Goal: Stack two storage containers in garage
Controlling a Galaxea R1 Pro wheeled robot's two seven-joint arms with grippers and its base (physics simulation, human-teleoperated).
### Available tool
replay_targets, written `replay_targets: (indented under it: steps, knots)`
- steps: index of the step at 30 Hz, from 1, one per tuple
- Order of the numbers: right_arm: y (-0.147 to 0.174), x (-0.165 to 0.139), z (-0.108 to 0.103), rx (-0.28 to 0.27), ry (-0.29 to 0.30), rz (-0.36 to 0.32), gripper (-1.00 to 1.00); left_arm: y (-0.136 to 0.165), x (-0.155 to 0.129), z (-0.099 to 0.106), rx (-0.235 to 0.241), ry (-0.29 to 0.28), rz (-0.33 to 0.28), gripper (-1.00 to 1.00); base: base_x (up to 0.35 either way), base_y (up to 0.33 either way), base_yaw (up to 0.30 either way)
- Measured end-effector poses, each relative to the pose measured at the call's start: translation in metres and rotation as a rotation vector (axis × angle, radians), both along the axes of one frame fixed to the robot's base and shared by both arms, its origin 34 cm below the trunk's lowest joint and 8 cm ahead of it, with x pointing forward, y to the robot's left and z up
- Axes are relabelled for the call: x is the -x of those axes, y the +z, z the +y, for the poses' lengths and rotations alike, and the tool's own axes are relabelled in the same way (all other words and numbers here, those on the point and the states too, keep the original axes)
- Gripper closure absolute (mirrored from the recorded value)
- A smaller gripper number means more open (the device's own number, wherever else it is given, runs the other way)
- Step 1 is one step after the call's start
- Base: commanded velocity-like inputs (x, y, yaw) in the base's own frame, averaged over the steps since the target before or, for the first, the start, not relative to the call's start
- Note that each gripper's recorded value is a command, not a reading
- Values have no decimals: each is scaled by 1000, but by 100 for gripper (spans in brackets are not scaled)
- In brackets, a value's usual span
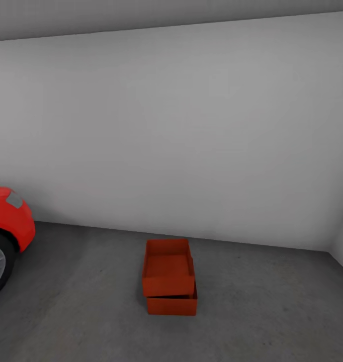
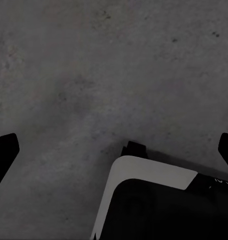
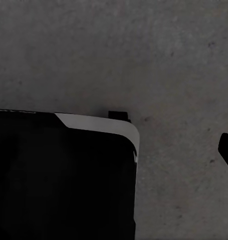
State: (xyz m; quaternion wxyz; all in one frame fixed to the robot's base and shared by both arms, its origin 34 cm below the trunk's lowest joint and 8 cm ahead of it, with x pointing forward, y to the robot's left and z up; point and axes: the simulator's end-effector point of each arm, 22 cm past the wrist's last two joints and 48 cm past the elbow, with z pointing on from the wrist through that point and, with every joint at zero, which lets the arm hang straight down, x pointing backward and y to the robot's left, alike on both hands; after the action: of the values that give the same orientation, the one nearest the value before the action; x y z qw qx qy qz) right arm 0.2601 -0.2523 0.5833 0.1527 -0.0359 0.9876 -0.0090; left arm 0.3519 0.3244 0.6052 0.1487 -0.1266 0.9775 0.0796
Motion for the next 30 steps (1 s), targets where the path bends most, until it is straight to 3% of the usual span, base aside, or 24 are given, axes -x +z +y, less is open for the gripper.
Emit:
replay_targets:
  steps: [30]
  knots:
    - [1, -4, 1, -1, -3, -10, -100, 2, -3, 0, 0, 0, -10, -100, 0, 0, 0]
